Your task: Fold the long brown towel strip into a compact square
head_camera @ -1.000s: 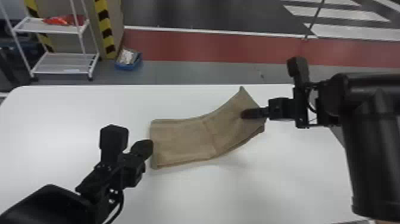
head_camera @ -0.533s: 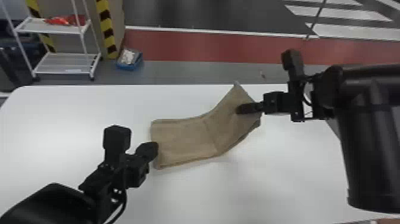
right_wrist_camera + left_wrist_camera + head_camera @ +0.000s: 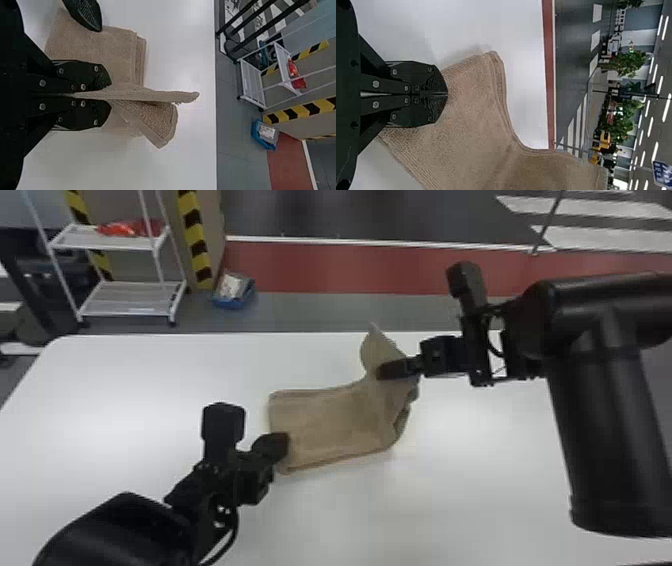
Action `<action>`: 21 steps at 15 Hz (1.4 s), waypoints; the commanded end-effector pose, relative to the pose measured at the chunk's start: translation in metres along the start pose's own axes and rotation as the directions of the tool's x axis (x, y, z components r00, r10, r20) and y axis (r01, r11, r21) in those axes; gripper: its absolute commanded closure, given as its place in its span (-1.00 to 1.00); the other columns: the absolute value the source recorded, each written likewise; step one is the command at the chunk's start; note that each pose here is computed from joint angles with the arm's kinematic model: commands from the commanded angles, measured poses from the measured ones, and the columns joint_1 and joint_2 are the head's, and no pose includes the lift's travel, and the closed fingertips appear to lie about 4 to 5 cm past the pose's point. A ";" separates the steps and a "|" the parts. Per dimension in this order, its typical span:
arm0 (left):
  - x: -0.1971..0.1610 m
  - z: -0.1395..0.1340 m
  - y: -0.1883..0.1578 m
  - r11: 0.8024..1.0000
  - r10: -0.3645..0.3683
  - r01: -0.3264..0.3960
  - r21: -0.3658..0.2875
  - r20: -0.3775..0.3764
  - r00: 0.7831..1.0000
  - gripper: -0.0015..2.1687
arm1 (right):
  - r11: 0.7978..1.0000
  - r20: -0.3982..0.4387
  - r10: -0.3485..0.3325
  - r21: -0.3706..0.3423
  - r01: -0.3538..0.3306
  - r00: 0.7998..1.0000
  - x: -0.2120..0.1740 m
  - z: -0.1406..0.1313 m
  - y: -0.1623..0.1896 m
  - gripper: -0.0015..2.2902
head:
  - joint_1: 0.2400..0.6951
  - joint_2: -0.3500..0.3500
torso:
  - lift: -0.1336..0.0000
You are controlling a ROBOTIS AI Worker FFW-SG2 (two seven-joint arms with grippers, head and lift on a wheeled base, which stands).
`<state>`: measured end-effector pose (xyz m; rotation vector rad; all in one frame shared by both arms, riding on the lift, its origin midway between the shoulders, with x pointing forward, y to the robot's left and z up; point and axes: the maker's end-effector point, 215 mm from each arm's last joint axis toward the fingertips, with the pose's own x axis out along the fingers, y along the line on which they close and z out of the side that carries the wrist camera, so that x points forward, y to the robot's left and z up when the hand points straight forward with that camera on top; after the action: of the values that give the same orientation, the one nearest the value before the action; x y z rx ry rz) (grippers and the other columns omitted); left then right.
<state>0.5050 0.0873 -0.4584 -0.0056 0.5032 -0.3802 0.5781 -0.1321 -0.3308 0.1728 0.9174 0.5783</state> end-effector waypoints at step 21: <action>-0.005 -0.024 -0.015 1.000 -0.006 0.006 0.001 -0.021 1.000 0.98 | 0.991 -0.198 -0.039 -0.131 0.013 0.980 0.070 -0.065 0.065 0.28 | 1.00 0.08 | -0.86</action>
<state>0.4818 0.0782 -0.4777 -0.0030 0.5298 -0.3872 0.5395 -0.0497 -0.3861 -0.0054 1.0498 0.6302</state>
